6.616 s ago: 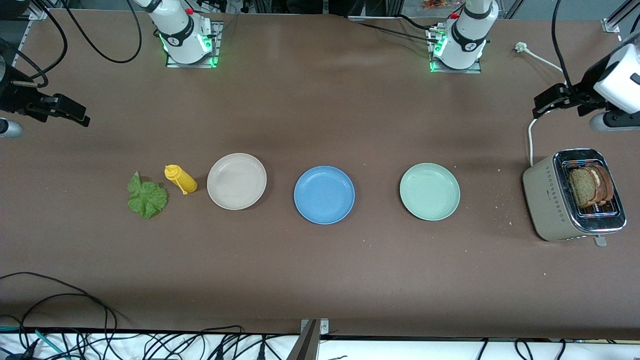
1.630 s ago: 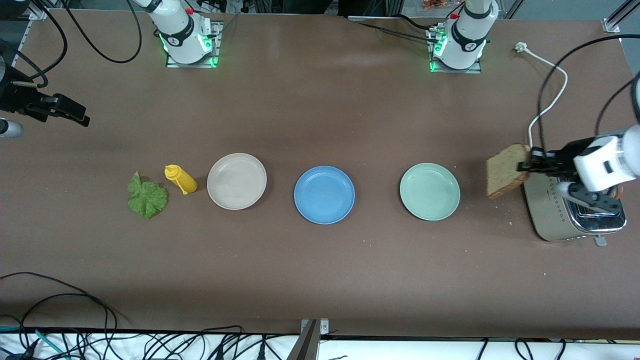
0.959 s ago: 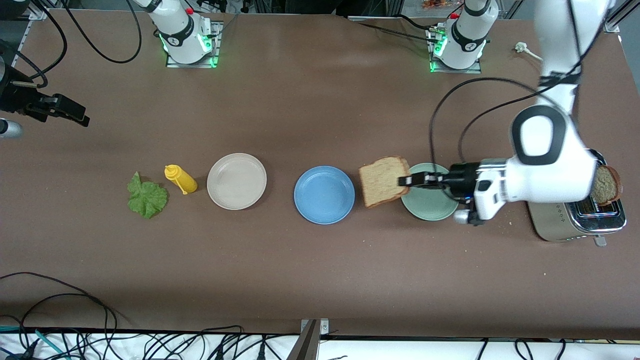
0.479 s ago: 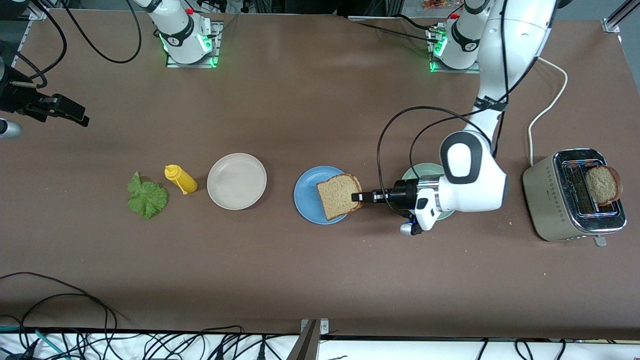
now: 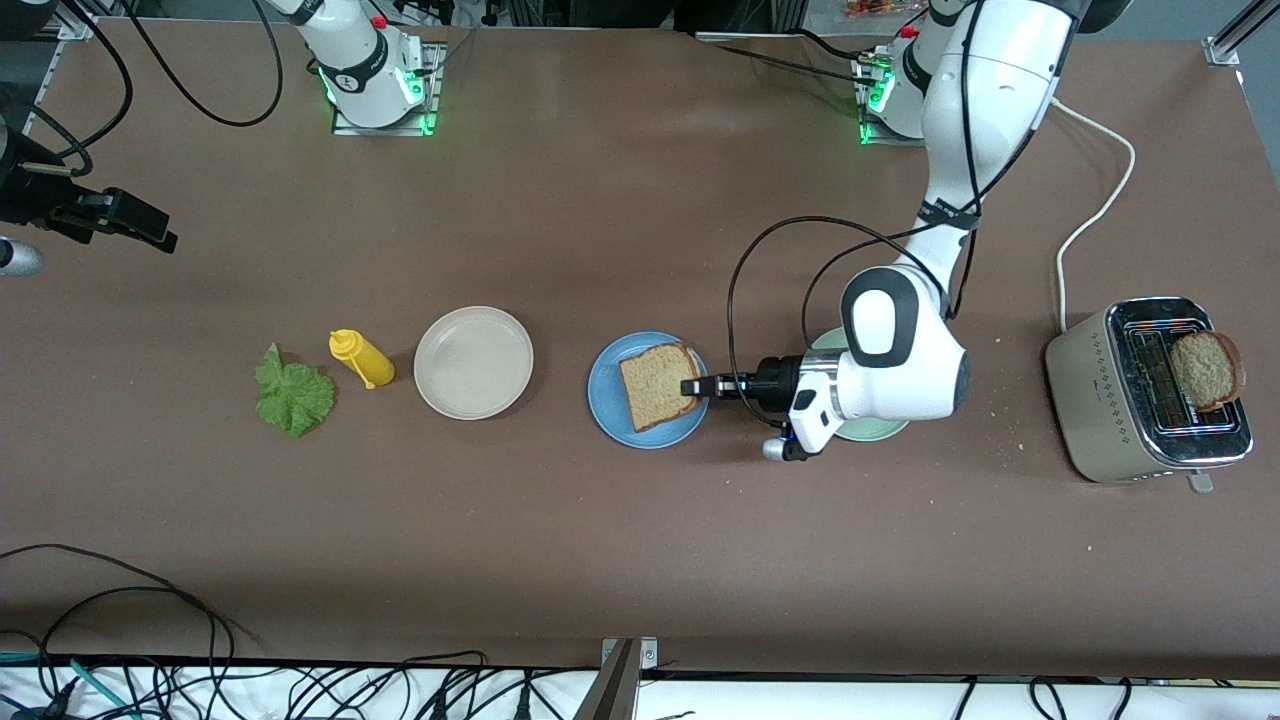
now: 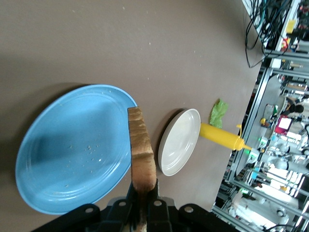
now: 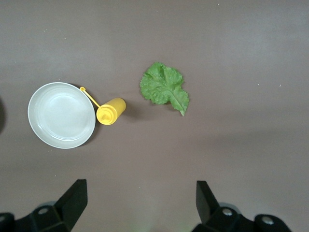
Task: Make sandwich in blue plate with both arms
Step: 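Open the left gripper and withdraw while the right gripper reaches the lettuce, then lower the right gripper and grasp the green lettuce leaf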
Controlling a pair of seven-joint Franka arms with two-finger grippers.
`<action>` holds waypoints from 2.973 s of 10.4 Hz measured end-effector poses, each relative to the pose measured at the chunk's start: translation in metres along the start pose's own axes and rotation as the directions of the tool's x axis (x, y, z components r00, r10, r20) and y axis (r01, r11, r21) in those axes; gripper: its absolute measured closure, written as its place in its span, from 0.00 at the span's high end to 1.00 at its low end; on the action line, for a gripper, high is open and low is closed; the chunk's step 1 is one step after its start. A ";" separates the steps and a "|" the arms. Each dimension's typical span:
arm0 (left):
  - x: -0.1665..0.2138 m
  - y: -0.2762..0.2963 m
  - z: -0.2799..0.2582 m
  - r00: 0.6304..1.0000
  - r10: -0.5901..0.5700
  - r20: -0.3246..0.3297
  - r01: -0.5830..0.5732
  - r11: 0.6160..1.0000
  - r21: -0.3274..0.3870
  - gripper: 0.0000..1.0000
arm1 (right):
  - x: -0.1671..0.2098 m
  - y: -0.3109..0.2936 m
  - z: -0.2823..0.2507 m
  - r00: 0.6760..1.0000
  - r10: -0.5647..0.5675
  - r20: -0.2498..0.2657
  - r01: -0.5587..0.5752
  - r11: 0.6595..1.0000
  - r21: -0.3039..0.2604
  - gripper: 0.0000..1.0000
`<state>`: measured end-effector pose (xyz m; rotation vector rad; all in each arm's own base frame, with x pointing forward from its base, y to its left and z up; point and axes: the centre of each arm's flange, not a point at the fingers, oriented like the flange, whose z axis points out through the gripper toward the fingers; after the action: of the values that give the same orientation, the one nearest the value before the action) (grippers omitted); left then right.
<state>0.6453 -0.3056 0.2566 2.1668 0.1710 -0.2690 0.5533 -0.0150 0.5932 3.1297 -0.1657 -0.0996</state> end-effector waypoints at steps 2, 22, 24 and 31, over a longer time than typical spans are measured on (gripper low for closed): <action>-0.003 -0.005 0.021 0.998 0.061 0.002 -0.061 0.998 0.021 0.09 | 0.000 0.000 0.000 1.000 0.000 0.000 0.000 1.000 0.000 1.00; 0.004 0.041 -0.289 0.881 0.441 -0.174 -0.290 0.791 0.538 1.00 | 0.013 0.016 0.011 0.999 0.032 -0.013 -0.032 0.999 0.000 1.00; -0.040 0.056 -0.342 0.891 0.446 -0.085 -0.308 0.731 0.609 1.00 | 0.030 0.031 0.039 0.998 0.061 0.009 -0.061 0.998 -0.004 1.00; -0.165 0.051 -0.441 0.969 0.245 0.032 -0.174 0.587 0.791 1.00 | 0.087 0.028 0.226 0.994 0.060 0.087 -0.057 0.998 -0.039 1.00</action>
<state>0.5533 0.0234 0.5842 3.0686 -0.2197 -0.1186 0.6220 -0.0521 0.3625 3.0828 -0.2536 -0.2376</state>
